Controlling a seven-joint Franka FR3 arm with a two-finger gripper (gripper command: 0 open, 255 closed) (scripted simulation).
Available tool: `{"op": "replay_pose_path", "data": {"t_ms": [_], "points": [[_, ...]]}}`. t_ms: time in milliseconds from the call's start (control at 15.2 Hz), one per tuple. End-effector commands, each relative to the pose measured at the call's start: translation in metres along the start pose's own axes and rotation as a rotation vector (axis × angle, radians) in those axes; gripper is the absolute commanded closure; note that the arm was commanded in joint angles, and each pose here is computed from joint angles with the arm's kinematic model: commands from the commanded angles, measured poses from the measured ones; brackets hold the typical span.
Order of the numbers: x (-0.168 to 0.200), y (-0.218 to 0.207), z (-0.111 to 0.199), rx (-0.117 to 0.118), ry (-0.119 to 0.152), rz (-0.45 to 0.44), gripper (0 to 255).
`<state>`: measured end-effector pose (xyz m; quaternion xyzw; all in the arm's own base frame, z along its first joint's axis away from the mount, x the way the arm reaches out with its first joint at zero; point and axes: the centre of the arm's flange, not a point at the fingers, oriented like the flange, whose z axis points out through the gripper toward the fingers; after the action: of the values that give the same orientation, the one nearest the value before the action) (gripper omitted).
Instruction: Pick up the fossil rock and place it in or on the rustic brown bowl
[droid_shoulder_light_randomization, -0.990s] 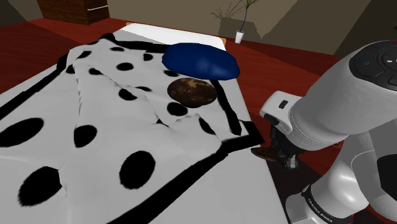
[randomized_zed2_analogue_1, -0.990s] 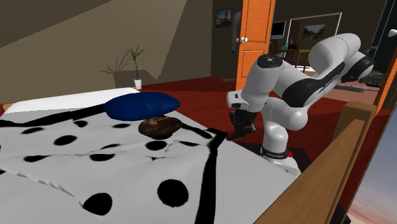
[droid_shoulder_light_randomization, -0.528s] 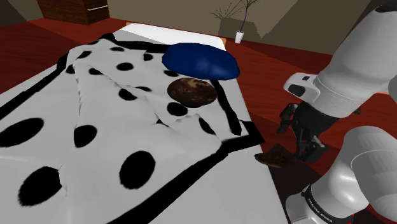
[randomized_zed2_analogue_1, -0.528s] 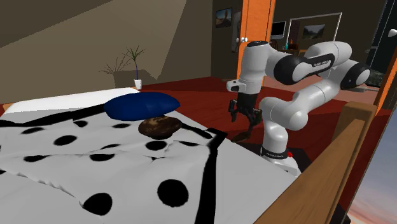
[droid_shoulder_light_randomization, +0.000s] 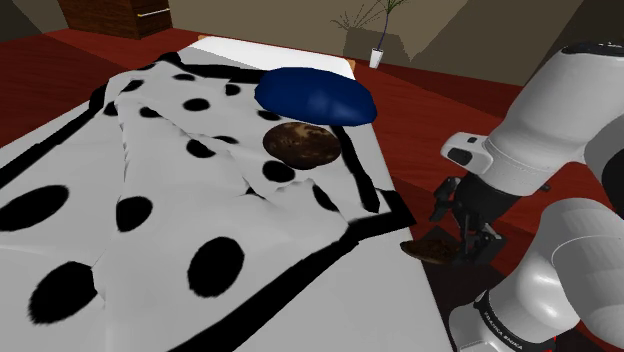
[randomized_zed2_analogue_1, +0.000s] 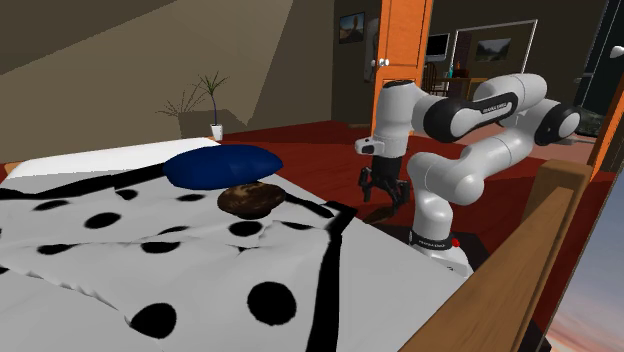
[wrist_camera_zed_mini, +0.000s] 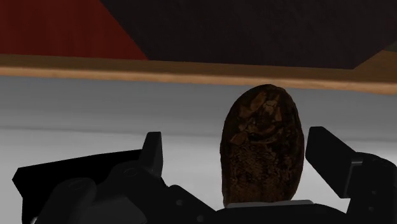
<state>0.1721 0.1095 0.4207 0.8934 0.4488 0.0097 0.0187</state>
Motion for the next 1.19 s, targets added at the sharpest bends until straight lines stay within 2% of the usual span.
{"op": "replay_pose_path", "data": {"t_ms": [0, 396, 462, 1122], "points": [[-0.0002, -0.0006, 0.0023, 0.0, 0.001, 0.0, 0], [-0.0002, -0.0006, 0.0023, 0.0, 0.001, 0.0, 0], [-0.0002, -0.0006, 0.0023, 0.0, 0.001, 0.0, 255], [-0.0002, -0.0004, -0.0029, 0.0, 0.001, 0.0, 255]]}}
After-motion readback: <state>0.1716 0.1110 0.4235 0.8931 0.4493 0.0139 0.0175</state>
